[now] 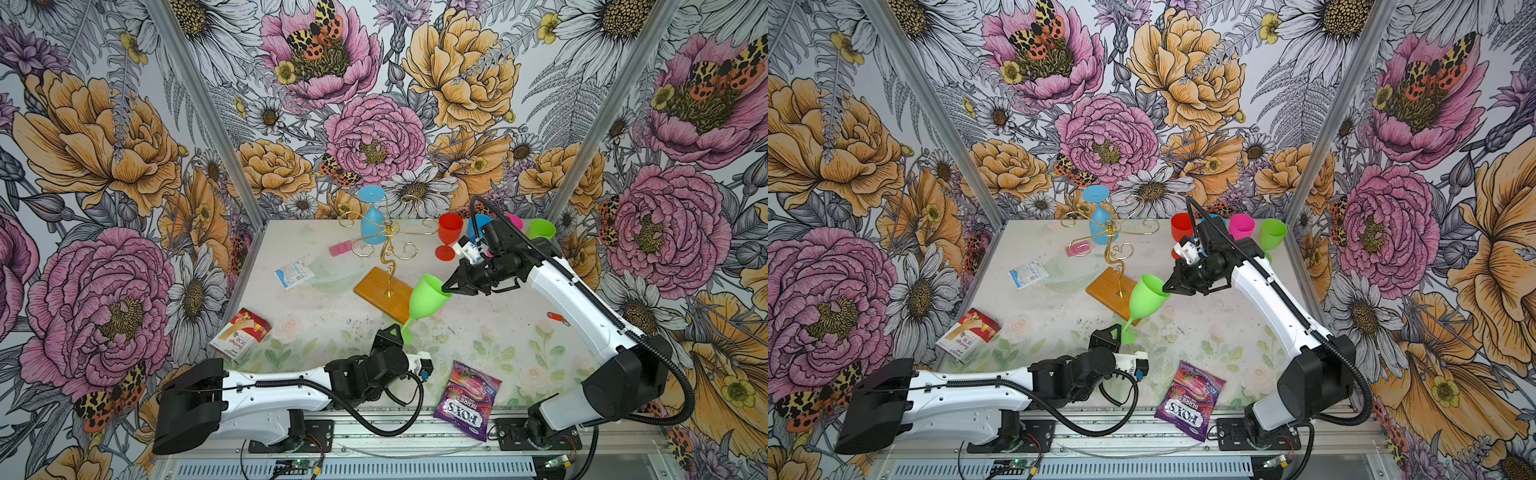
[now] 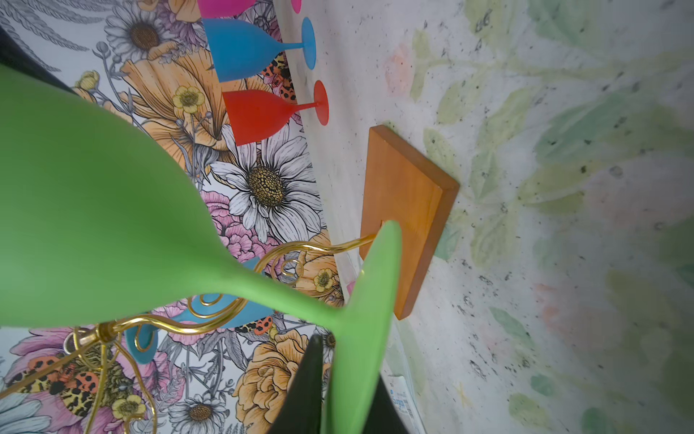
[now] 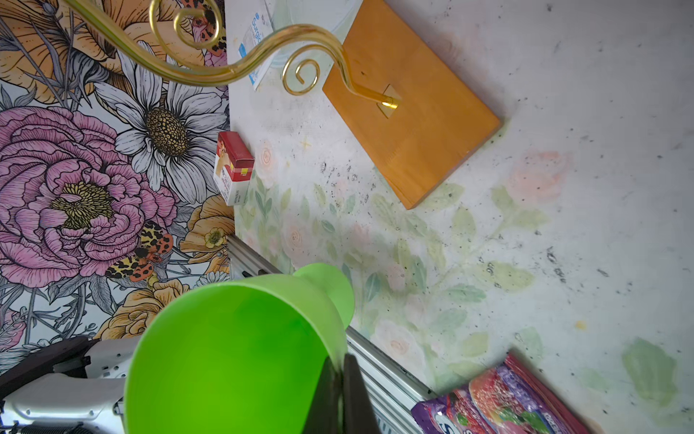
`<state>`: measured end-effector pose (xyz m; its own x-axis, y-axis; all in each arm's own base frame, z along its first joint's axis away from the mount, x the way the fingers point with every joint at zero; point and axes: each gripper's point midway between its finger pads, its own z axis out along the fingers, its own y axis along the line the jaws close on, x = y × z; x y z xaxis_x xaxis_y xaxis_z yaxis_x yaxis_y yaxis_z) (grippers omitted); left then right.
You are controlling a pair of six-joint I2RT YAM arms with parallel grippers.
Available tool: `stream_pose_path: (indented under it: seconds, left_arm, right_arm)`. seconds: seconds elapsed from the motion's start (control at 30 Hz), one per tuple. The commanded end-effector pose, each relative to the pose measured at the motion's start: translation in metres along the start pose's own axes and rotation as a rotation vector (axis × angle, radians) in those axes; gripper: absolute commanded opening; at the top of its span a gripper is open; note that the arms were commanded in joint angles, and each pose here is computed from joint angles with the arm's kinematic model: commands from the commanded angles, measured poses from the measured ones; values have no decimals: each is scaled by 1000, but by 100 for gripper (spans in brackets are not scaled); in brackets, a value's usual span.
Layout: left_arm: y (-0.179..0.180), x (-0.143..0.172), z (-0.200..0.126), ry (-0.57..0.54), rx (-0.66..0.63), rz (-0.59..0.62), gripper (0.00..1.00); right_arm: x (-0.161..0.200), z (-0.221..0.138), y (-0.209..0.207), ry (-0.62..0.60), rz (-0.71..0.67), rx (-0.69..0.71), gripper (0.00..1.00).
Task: Take the wine glass off the wine glass rack
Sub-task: Pick up the wine glass from the wine glass rack, then place the wine glass at the top-center of the table.
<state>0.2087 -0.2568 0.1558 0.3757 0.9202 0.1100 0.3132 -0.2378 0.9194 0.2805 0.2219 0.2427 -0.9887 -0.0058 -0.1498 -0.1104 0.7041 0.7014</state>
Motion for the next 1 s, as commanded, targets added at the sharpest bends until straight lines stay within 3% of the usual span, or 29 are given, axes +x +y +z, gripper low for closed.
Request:
stream_pose_path:
  seconds: [0.0, 0.3, 0.5, 0.67, 0.97]
  left_arm:
    - [7, -8, -8, -61, -29, -68, 34]
    - [16, -21, -25, -197, 1, -292, 78]
    - [35, -20, -41, -244, 48, -535, 92]
    - [60, -1, -44, -167, 74, -818, 93]
    - [74, 33, -62, -237, 139, -1239, 95]
  right_arm:
    - [-10, -12, 1, -70, -42, 29, 0]
    - [-58, -46, -24, -309, -110, 246, 0]
    - [-94, -70, -44, -462, -165, 457, 0]
    - [-118, -77, -63, -507, -187, 624, 0]
    - [-165, -55, -78, -483, -219, 715, 0]
